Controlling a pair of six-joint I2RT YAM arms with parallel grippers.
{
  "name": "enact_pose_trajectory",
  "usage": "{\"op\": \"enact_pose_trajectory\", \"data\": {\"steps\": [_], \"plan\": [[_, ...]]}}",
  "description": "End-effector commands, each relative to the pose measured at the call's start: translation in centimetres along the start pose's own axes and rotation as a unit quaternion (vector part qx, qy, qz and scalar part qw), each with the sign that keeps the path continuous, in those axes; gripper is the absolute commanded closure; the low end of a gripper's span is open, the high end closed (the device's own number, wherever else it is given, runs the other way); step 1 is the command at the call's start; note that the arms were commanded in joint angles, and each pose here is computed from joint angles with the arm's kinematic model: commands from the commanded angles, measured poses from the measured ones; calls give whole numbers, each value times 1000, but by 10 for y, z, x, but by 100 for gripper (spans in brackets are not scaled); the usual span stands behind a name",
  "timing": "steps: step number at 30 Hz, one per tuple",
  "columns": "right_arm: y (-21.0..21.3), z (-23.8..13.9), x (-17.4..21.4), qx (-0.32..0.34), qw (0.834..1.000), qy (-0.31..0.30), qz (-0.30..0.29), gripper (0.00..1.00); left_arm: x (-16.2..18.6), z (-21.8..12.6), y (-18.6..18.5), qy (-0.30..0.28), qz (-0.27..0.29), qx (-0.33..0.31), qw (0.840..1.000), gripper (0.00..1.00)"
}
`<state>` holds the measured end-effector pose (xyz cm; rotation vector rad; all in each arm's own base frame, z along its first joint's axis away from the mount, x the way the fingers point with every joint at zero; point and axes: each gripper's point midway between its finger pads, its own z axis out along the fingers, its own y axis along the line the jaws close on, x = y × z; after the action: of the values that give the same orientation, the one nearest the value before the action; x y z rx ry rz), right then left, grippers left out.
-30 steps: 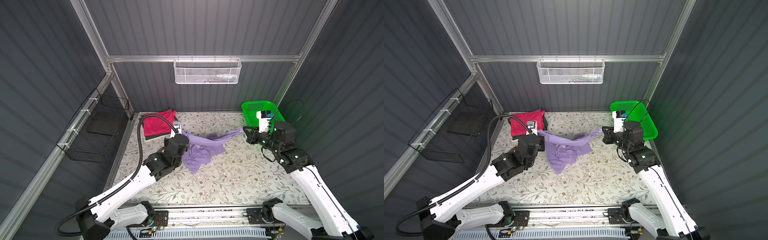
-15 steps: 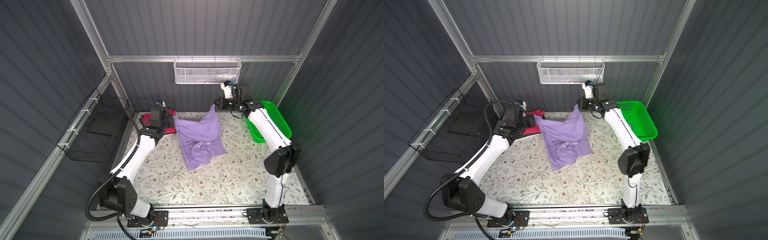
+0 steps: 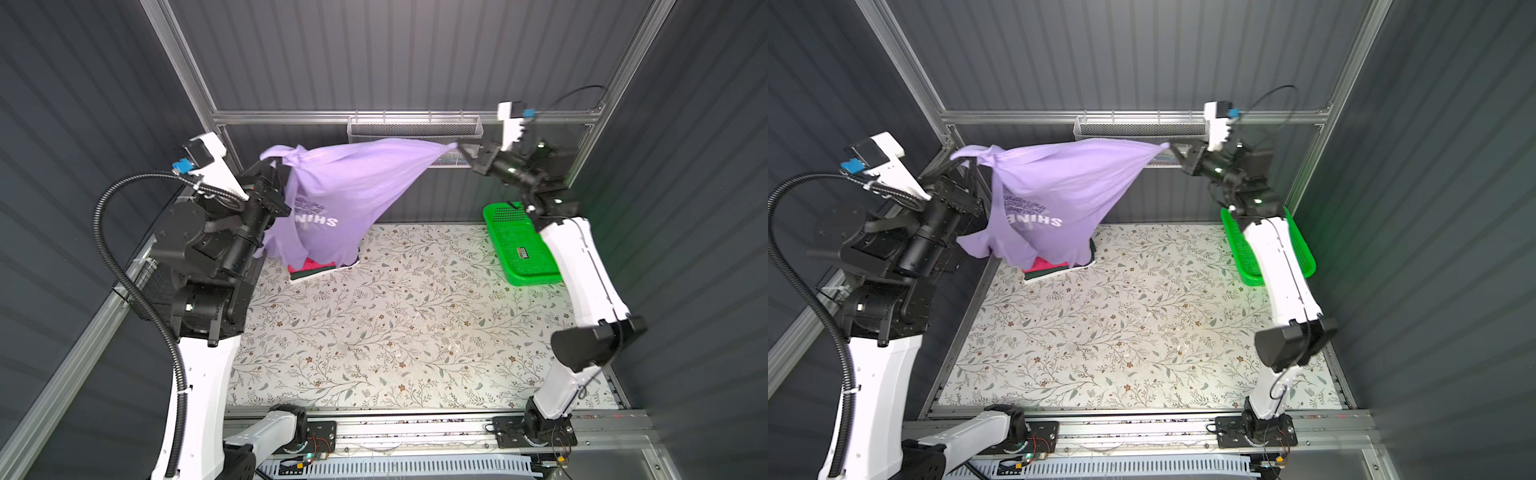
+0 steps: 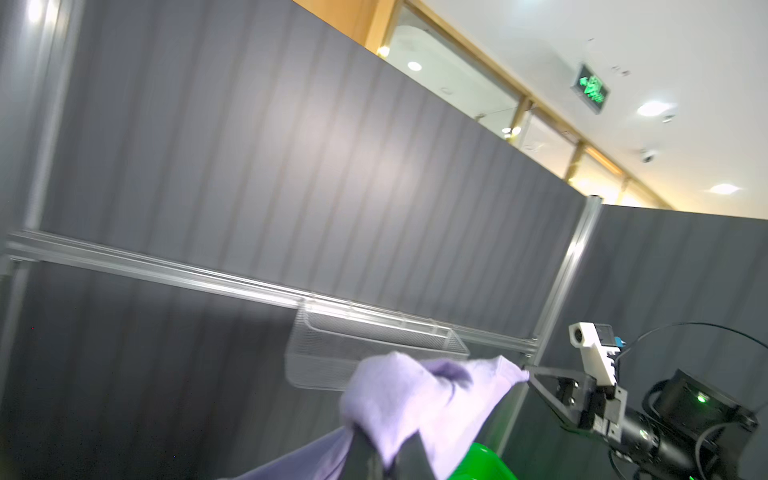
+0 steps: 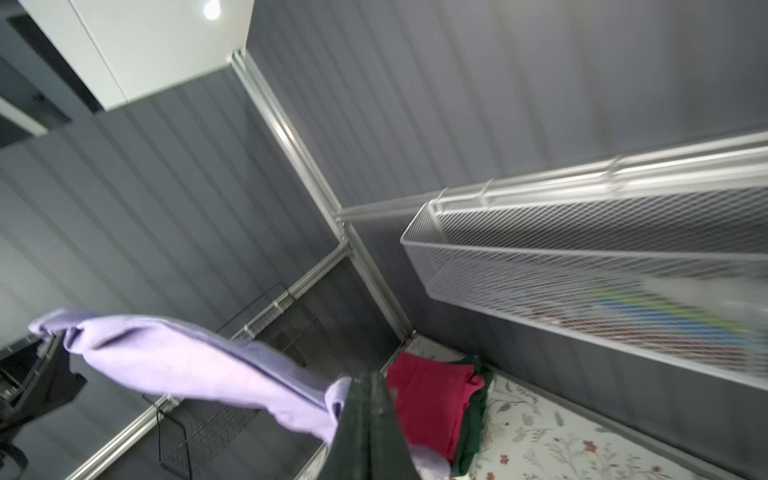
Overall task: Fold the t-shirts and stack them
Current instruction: 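Lift the shirt high with both grippers and shake it out, then lay the shirt flat on the table and release both grippers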
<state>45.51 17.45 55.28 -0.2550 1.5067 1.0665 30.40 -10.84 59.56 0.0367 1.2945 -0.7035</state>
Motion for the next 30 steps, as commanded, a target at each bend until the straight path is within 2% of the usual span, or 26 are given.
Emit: {"op": "enact_pose_trajectory", "data": {"steps": [1,5,8,9,11,12,13,14,17,19,22,24,26,28,30], "plan": [[-129,-20,76,82,989,75,93,100,196,28,-4,208,-65,31,975,100],[-237,-59,162,142,965,138,170,100,373,-2,-72,370,-55,98,922,100],[-282,-73,212,173,949,152,213,98,481,-34,-104,462,-49,104,879,100],[-288,-75,222,178,947,154,219,94,509,-42,-110,482,-55,105,868,97],[-294,-77,235,179,945,154,225,90,554,-53,-127,515,-68,118,846,82],[-294,-77,236,178,946,151,227,82,565,-56,-134,522,-67,125,841,75],[-293,-78,234,179,947,146,225,64,572,-59,-141,526,-61,133,838,68],[-289,-79,229,181,948,141,218,55,571,-58,-147,524,-55,143,838,61],[-271,-83,212,198,953,135,185,33,551,-57,-150,512,-25,156,844,53],[-253,-83,208,210,954,143,157,24,532,-58,-141,510,16,147,848,51],[-224,-72,212,211,955,169,119,19,503,-61,-102,499,80,67,861,46],[-211,-63,214,200,957,181,109,19,488,-66,-82,500,104,36,859,45],[-206,-59,213,194,958,183,108,19,474,-68,-63,498,117,4,859,45],[-198,-56,215,191,956,196,105,19,456,-70,-31,490,130,-61,860,45],[-186,-56,226,202,949,223,93,19,440,-76,14,488,112,-134,855,47]]}}
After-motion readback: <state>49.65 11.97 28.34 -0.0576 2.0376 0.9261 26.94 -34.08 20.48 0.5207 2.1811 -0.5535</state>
